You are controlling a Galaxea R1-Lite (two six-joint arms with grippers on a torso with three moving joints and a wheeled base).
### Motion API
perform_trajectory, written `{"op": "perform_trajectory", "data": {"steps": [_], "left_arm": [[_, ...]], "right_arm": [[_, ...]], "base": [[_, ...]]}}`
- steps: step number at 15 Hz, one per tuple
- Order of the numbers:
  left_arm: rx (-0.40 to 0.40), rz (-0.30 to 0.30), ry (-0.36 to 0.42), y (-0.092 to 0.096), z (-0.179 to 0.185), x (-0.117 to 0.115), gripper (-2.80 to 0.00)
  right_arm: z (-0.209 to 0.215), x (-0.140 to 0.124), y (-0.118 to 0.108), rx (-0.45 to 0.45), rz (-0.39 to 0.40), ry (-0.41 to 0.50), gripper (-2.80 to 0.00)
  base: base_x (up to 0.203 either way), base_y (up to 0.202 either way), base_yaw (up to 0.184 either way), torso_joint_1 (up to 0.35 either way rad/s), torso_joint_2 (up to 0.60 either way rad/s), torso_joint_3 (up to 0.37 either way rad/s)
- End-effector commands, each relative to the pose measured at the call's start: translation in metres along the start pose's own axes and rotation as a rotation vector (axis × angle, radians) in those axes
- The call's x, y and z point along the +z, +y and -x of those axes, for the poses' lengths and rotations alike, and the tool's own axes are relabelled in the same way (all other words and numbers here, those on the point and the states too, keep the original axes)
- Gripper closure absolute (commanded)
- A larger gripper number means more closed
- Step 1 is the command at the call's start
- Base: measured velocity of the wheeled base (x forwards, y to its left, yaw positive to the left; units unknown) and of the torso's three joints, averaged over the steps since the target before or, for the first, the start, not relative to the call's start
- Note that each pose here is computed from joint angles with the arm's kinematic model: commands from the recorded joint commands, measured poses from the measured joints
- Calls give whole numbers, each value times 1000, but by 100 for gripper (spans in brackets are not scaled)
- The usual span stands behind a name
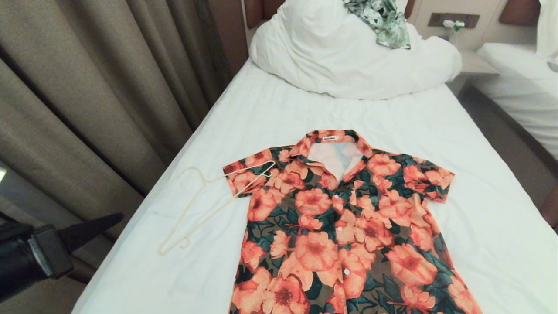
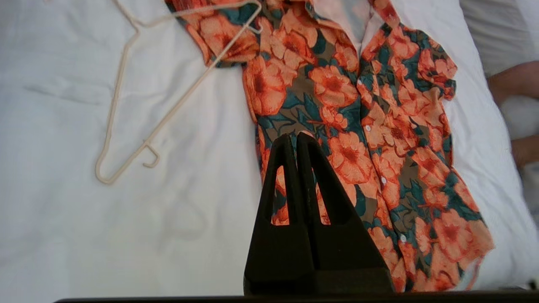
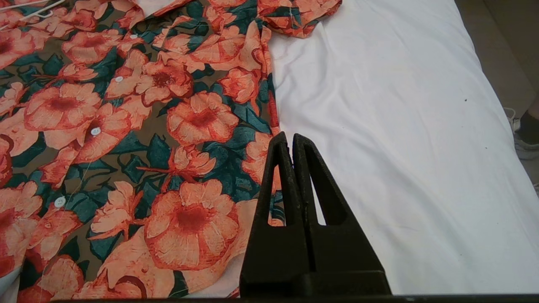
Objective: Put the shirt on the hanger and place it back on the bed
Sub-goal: Lift the shirt and hanger
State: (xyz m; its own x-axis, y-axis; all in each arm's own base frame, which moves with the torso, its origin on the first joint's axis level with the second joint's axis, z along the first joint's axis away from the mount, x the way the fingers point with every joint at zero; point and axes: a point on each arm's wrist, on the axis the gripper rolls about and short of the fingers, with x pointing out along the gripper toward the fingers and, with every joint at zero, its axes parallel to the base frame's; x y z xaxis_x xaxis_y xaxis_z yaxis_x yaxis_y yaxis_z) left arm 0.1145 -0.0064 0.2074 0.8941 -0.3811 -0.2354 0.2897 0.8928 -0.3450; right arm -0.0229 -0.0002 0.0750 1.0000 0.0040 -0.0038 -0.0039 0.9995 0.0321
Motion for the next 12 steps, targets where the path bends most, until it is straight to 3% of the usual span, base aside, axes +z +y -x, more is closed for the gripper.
{"op": "perform_trajectory", "data": {"steps": [1, 3, 9, 12], "left_arm": [[-35, 83, 111, 32, -27, 4, 0], [-92, 94, 160, 51, -40, 6, 0], [-339, 209, 299, 108, -94, -5, 0], [-395, 207, 352, 141, -134, -17, 0]], "right_arm": [[0, 0, 0, 1, 0, 1, 0], [0, 0, 0, 1, 0, 1, 0], [0, 0, 0, 2, 0, 1, 0], [0, 0, 0, 1, 0, 1, 0]], "base": [[0, 0, 0, 0, 0, 0], [0, 0, 0, 0, 0, 0], [0, 0, 0, 0, 0, 0], [0, 0, 0, 0, 0, 0]]}}
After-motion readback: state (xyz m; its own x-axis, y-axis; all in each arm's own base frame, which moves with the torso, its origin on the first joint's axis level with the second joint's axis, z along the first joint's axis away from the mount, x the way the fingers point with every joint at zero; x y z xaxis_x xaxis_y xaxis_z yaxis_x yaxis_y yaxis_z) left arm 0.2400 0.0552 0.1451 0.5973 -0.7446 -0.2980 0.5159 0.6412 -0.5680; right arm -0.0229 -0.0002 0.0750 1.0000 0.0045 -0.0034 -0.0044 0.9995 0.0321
